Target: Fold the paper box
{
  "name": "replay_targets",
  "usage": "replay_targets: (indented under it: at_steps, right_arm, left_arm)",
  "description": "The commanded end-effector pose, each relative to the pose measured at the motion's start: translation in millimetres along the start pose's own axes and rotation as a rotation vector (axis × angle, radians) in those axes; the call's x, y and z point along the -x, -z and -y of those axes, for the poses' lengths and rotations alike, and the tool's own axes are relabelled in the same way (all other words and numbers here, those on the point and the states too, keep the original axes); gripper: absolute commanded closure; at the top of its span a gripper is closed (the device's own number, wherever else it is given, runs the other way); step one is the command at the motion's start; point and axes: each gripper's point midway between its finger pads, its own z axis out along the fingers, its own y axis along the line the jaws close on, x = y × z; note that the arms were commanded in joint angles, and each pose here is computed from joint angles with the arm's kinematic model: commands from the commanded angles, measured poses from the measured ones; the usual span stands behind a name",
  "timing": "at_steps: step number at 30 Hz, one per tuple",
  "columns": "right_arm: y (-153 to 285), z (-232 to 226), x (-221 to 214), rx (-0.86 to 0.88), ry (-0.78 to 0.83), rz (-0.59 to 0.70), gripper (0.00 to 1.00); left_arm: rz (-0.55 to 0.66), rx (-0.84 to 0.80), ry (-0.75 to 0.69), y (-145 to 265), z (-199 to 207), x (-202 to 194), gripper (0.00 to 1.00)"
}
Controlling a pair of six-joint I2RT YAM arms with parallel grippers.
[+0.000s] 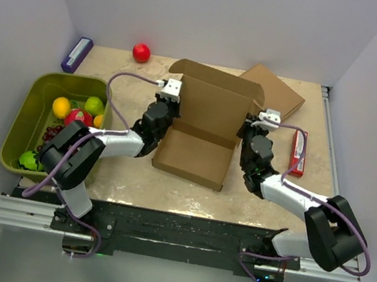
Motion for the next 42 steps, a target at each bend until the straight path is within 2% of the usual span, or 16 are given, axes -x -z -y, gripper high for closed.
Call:
replay_targets:
  at_steps: [1, 4, 6, 7, 9, 10, 12, 13, 18, 19, 22, 30, 35, 42]
  right_arm:
    - [14.0, -7.9, 47.4, -0.004, -0.151, 0.179, 1.0]
    - [17.6, -7.0, 45.6, -0.006, -0.147, 0.174, 1.0]
    - [20.0, -5.3, 47.0, -0.005, -0.15, 0.176, 1.0]
    - [22.1, -5.6, 45.1, 0.005, -0.144, 0.172, 1.0]
    - [24.9, -6.5, 48.1, 0.026, -0.131, 0.177, 1.0]
    - [26.5, -10.0, 47.7, 0.052, -0.123, 0.174, 1.0]
    - [29.1, -13.2, 49.2, 0.078, -0.115, 0.172, 1.0]
    - [30.0, -14.2, 48.9, 0.089, -0.107, 0.169, 1.0]
    - [36.5, -18.5, 53.3, 0.138, -0.093, 0.171, 1.0]
    - [36.6, -19.2, 53.8, 0.142, -0.09, 0.171, 1.0]
    - [37.0, -20.1, 53.5, 0.149, -0.083, 0.168, 1.0]
    - [37.7, -25.4, 48.4, 0.181, -0.066, 0.153, 1.0]
    - [38.9, -28.6, 51.8, 0.202, -0.054, 0.157, 1.0]
    - [39.2, -31.6, 48.1, 0.22, -0.038, 0.144, 1.0]
  left_arm:
    - [0.045, -0.015, 0.076, 22.8, 12.5, -2.9, 1.0]
    - [0.009, -0.062, 0.096, 28.8, 20.6, -12.0, 1.0]
    - [0.006, -0.107, 0.113, 33.3, 26.9, -4.1, 1.0]
    - [-0.018, -0.163, 0.105, 37.1, 35.2, -6.8, 0.91]
    - [-0.023, -0.206, 0.109, 41.8, 38.4, 2.3, 0.83]
    - [-0.053, -0.245, 0.105, 46.1, 42.6, -1.6, 0.73]
    - [-0.054, -0.265, 0.127, 51.8, 38.7, 6.5, 0.65]
    - [-0.076, -0.304, 0.125, 56.8, 41.4, 3.6, 0.57]
    - [-0.126, -0.331, 0.186, 65.2, 18.7, 14.8, 0.39]
    - [-0.167, -0.374, 0.191, 70.7, 20.6, 9.7, 0.38]
    - [-0.182, -0.36, 0.206, 75.1, 3.5, 19.6, 0.32]
    - [-0.178, -0.354, 0.145, 76.8, -10.1, 59.7, 0.16]
    - [-0.208, -0.33, 0.083, 63.5, -26.1, 78.1, 0.12]
    - [-0.209, -0.358, 0.083, 46.1, -47.0, 101.8, 0.11]
